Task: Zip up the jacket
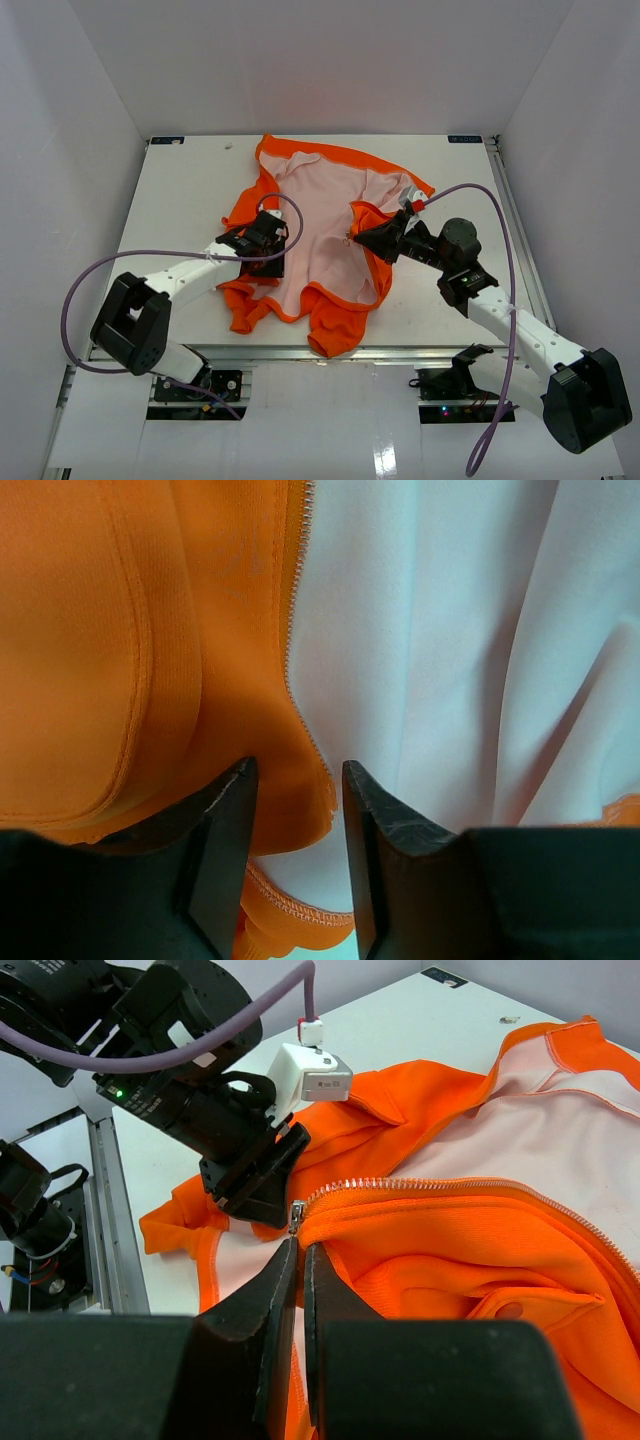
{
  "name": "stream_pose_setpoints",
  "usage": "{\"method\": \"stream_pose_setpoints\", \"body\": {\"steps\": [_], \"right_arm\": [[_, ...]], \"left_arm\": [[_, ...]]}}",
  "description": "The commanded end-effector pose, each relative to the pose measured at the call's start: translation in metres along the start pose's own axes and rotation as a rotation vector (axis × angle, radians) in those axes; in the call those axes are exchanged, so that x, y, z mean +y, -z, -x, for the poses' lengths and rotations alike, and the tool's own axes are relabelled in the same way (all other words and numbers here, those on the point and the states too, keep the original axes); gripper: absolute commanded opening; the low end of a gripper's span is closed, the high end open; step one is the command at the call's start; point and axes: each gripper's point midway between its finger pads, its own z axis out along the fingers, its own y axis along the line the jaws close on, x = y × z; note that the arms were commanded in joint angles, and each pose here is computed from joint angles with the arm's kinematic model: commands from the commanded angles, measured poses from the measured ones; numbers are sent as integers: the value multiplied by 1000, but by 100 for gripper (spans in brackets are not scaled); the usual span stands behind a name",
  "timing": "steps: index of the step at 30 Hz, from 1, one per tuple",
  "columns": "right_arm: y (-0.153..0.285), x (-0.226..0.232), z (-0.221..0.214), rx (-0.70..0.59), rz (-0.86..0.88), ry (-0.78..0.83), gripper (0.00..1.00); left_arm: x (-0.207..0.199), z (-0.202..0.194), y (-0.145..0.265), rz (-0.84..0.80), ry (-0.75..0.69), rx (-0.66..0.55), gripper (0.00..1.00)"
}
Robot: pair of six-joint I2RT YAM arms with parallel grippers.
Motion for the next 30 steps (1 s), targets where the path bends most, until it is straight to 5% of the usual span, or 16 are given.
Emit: {"method": "stream_pose_setpoints", "body": {"steps": [1, 8, 16, 24, 26, 28, 30], "right_arm": [[0, 3, 17, -52, 16, 46, 8], [0, 3, 17, -53, 11, 47, 8], [0, 3, 16, -52, 8, 48, 8], [2, 3, 18, -57, 6, 53, 8], [2, 3, 18, -57, 6, 52, 8], [2, 4, 18, -58, 6, 54, 8], [2, 3, 18, -58, 3, 53, 8]], "left_arm": [[0, 7, 2, 29, -8, -4, 52], [-3, 1, 1, 31, -12, 20, 59], [8, -7, -11, 104, -15, 53, 52], [16, -16, -24, 164, -12, 85, 34], [15, -17, -25, 165, -11, 90, 23], [17, -18, -27, 174, -11, 93, 2], [20, -13, -23, 192, 4, 63, 0]]}}
